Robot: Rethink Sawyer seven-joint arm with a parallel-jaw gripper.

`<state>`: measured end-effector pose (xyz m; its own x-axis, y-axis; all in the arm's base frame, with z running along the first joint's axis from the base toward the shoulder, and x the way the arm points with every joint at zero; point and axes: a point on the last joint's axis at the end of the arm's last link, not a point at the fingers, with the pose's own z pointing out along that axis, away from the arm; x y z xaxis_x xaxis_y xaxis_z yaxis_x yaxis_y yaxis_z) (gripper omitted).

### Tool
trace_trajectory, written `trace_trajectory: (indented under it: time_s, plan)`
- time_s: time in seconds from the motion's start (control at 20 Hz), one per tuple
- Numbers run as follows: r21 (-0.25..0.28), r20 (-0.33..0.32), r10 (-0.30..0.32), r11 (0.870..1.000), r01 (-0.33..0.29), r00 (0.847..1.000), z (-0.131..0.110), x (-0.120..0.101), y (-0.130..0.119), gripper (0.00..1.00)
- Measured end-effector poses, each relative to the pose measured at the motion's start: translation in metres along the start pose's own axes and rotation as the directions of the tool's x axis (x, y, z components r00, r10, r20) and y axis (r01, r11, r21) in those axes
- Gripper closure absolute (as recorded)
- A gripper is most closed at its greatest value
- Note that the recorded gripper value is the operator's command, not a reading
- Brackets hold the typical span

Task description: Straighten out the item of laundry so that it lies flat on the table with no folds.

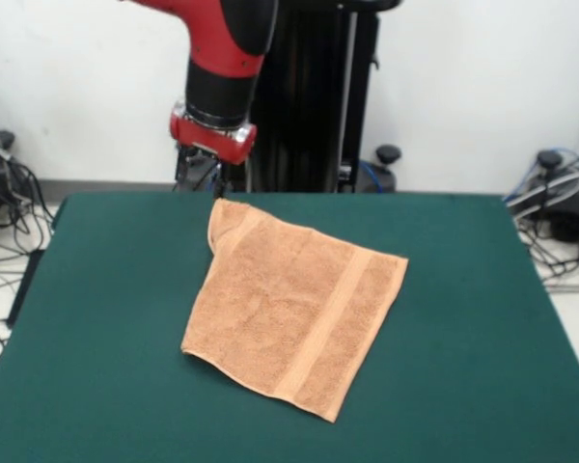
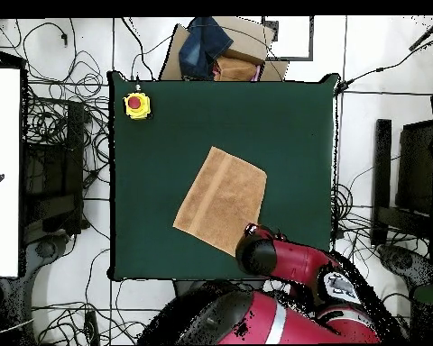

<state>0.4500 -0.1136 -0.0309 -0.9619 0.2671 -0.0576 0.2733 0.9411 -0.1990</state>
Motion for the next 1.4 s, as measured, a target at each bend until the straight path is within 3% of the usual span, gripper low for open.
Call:
trace_trajectory:
  time_s: [0.25,0.7,1.4]
  plan:
    - [-0.005,0.005,-0.008,1.0,0.008,1.0,0.007,0.003,0.009,0.0]
    - [-0.025,0.028,-0.052,0.998,0.052,0.998,0.041,0.019,0.049,0.0]
    - [-0.03,0.043,-0.049,0.998,0.051,0.998,0.088,0.02,0.058,0.0]
